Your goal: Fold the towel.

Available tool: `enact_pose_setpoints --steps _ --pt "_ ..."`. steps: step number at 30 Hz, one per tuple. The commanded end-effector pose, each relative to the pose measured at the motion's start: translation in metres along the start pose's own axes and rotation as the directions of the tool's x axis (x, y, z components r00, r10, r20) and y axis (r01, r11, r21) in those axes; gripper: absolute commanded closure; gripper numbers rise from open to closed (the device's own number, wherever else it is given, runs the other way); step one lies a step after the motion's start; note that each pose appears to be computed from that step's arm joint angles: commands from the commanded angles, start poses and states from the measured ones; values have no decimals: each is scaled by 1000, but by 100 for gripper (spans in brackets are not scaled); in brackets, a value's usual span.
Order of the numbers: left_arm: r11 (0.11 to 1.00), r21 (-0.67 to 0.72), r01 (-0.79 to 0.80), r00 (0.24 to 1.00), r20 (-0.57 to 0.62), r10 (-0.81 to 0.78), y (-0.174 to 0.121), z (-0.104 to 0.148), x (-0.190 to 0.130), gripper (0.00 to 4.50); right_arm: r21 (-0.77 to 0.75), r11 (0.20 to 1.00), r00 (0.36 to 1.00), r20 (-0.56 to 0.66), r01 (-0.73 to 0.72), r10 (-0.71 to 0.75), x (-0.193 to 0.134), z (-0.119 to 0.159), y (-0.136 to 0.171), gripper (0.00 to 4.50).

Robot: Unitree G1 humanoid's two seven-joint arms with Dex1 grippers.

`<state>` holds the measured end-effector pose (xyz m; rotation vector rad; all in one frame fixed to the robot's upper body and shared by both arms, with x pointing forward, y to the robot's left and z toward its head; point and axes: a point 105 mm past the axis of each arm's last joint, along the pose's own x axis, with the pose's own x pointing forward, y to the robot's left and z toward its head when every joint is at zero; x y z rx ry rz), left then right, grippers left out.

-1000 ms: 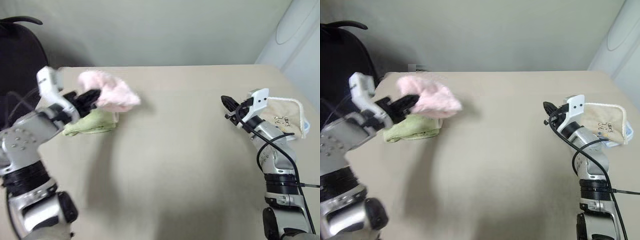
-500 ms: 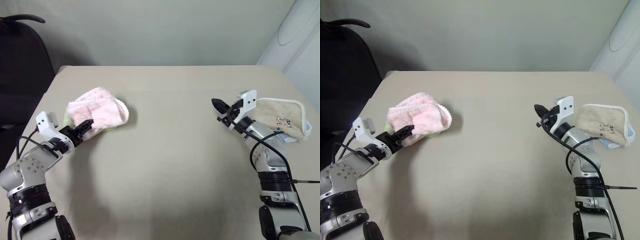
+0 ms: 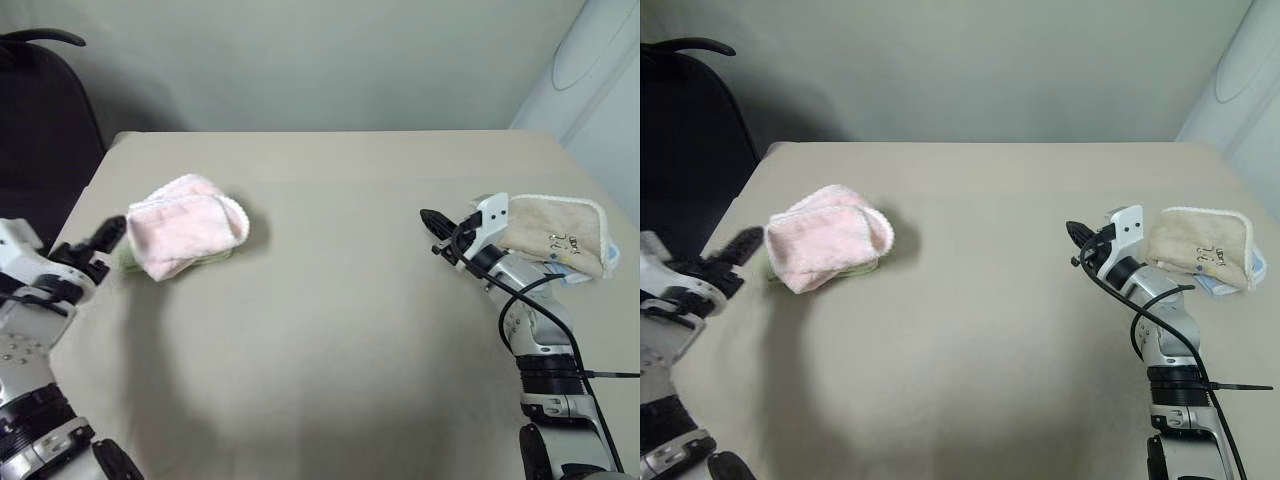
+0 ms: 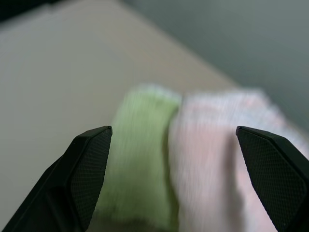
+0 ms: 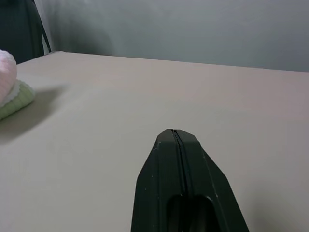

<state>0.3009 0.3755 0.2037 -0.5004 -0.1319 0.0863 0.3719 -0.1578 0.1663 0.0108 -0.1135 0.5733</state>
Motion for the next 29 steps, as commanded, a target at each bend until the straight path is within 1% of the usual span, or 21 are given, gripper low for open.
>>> enact_pose_setpoints --steps 1,3,4,5,6,7,8,9,11,13,14,16,18,22,29 --pt "994 80 70 991 107 -79 -12 32 -16 4 -42 999 1000 27 17 -16 -7 13 -7 450" --pt "978 153 141 985 81 -154 -28 31 -22 4 -45 999 999 20 29 -28 -10 13 -11 450" --pt "960 192 204 975 46 -216 -42 26 -25 4 -46 998 999 17 32 -32 -12 13 -14 450" --pt "938 229 262 963 3 -270 -55 18 -26 4 -46 998 999 14 34 -33 -13 13 -15 450" --pt "903 280 326 945 -62 -321 -73 5 -27 4 -47 998 999 9 32 -31 -15 13 -17 450" --pt "877 310 366 930 -106 -351 -82 -4 -28 4 -47 998 1000 6 29 -28 -15 13 -16 450" --pt "838 350 417 909 -170 -381 -96 -19 -28 4 -49 999 1000 1 22 -22 -16 12 -15 450" --pt "792 373 482 875 -247 -416 -113 -44 -26 4 -52 999 1000 -8 7 -8 -17 11 -15 450" --pt "729 380 570 819 -337 -465 -137 -79 -26 4 -55 998 1000 -20 -13 12 -20 10 -12 450" --pt "695 372 615 784 -378 -492 -151 -104 -23 4 -56 998 1000 -25 -19 18 -23 9 -11 450" --pt "682 372 629 773 -389 -501 -156 -112 -22 4 -56 998 999 -27 -20 18 -24 10 -11 450" --pt "669 378 640 765 -401 -504 -164 -133 -15 4 -63 998 999 -44 -4 1 -29 6 -16 450" --pt "676 393 624 778 -397 -487 -164 -143 -8 4 -70 997 998 -57 10 -14 -33 2 -18 450" --pt "700 412 583 808 -383 -447 -155 -152 2 4 -76 997 998 -49 28 -32 -38 3 -19 450" --pt "704 403 585 804 -400 -439 -148 -153 6 4 -71 995 996 -50 70 -73 -49 -3 -19 450"
